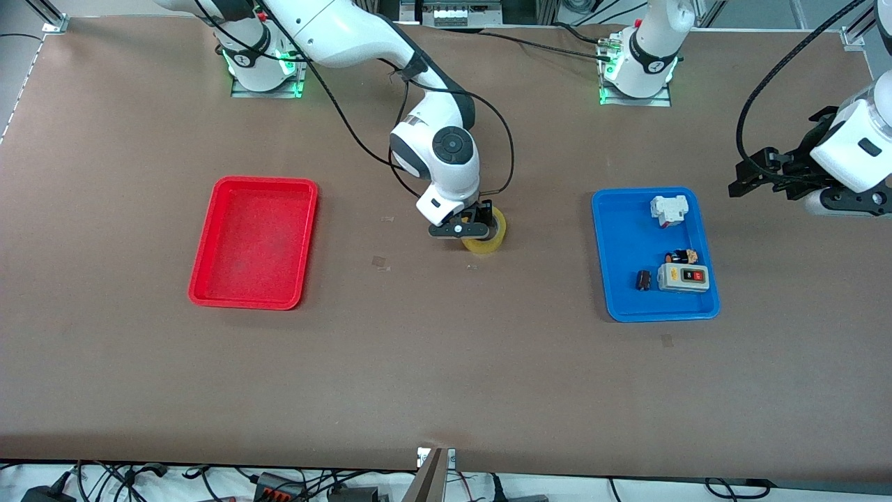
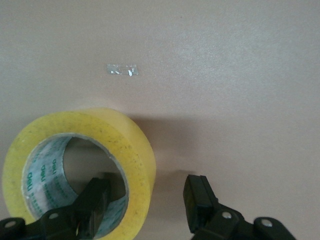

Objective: Place and move tape with both arms

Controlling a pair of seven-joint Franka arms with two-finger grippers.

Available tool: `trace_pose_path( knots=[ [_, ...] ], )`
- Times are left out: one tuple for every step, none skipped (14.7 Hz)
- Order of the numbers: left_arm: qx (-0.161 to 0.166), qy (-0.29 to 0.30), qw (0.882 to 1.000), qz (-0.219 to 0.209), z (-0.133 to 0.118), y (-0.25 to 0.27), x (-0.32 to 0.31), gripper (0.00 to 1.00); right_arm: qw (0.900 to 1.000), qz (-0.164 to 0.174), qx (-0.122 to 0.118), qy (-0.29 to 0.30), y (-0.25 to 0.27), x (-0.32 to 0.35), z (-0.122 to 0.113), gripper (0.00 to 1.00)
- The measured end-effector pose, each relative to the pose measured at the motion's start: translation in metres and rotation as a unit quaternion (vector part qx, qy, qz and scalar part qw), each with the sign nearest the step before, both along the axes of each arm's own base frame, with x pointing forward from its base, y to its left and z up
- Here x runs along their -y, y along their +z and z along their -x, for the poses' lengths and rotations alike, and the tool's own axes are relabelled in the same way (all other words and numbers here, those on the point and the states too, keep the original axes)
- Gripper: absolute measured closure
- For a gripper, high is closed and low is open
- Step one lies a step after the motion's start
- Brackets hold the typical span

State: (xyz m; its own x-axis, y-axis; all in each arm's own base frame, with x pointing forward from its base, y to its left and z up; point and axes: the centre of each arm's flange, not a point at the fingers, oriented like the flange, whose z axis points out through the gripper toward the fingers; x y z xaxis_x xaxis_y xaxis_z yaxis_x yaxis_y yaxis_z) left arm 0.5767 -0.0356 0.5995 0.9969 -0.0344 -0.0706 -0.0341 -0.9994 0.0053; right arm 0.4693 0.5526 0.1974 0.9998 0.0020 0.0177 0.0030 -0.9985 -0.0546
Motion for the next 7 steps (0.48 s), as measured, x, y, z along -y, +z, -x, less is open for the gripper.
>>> trace_pose_path(
  knots=[
    [0.001,-0.001,1.000,0.000,0.001,-0.002,0.001,0.00,1.000,0.001,-0.001,0.000,-0.002,0.000,0.000,0.13],
    [0.007,0.001,1.000,0.002,0.003,-0.003,0.002,0.00,1.000,0.001,-0.001,0.000,-0.004,0.000,0.000,0.15],
    [0.015,0.007,1.000,0.005,0.006,-0.004,0.002,0.00,1.000,0.001,0.000,0.000,-0.004,0.001,0.000,0.15],
    [0.021,0.017,1.000,0.010,0.009,-0.004,0.002,0.00,1.000,0.001,0.002,0.001,-0.004,0.000,-0.001,0.23],
    [0.024,0.021,0.999,0.012,0.013,-0.003,0.002,0.00,1.000,0.000,0.005,0.002,-0.001,-0.001,-0.002,0.36],
    [0.026,0.023,0.999,0.013,0.016,-0.001,0.002,0.00,1.000,-0.002,0.009,0.002,0.002,-0.001,-0.005,0.54],
    [0.029,0.024,0.999,0.015,0.017,0.002,0.002,0.00,1.000,-0.004,0.013,0.003,0.005,-0.002,-0.007,0.67]
  ],
)
